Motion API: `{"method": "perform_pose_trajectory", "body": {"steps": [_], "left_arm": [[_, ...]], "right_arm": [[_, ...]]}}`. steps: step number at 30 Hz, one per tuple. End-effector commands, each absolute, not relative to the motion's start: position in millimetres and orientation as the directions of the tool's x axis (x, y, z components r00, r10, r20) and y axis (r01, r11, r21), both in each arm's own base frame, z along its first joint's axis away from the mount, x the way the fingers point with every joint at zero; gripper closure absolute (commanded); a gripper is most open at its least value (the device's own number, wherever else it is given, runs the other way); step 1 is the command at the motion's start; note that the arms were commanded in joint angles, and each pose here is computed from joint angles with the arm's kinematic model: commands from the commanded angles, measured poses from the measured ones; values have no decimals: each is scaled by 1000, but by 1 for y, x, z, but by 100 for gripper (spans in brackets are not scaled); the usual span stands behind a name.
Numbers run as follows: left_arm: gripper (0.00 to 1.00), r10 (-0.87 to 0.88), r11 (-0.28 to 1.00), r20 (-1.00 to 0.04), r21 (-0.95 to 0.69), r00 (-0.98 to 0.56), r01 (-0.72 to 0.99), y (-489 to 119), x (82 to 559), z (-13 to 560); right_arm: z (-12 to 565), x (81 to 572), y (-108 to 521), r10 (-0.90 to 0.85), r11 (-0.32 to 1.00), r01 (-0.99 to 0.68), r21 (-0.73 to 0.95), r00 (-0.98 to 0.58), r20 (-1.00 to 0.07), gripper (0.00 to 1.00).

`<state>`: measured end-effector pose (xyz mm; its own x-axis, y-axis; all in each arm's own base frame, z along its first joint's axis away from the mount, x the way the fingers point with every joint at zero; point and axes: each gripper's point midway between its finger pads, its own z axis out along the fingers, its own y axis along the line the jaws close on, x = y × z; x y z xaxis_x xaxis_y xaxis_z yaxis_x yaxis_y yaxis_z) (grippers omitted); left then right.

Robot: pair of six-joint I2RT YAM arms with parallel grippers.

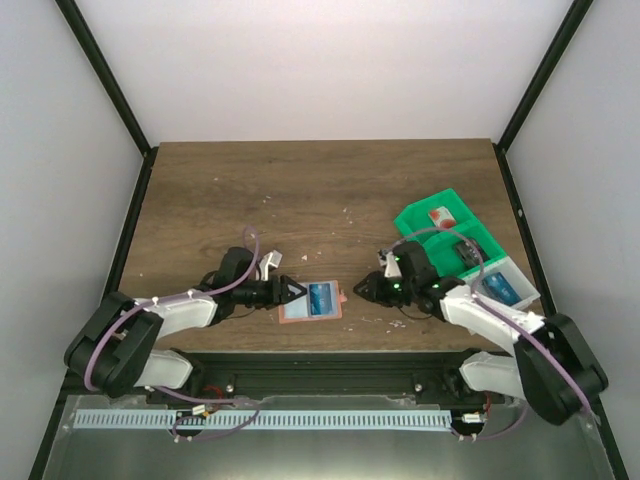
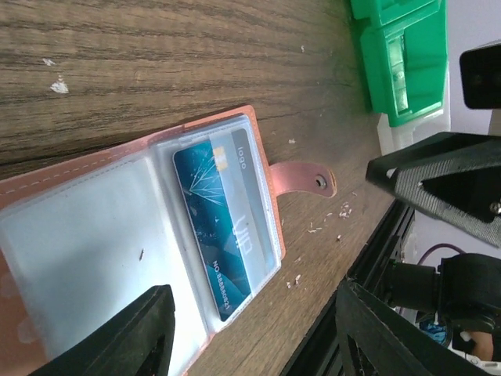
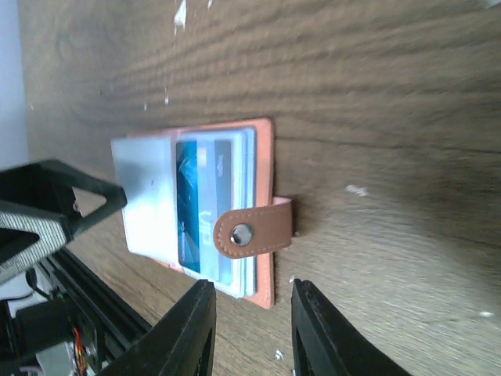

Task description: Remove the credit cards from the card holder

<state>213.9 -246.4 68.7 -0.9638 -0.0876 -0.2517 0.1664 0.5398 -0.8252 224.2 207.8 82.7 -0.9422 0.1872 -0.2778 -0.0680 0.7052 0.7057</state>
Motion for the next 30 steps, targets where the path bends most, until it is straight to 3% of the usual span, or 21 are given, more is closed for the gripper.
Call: {"method": "perform_pose_trajectory", "body": {"steps": [1,16,30], "left_arm": [[43,-88,507,-274,-840,-958,194,-251,217,69],[50,-88,517,-240,-841,-967,161,-249,213,50],[55,-84,511,-201,-849,-976,131,-253,211,40]], "right_arm": [[100,234,242,123,682,-170,711,-932,-341,72],[104,226,297,28,642,-232,731,-945,-325,73],[68,225,305,-4,703,-201,682,-960,-279,73]]}}
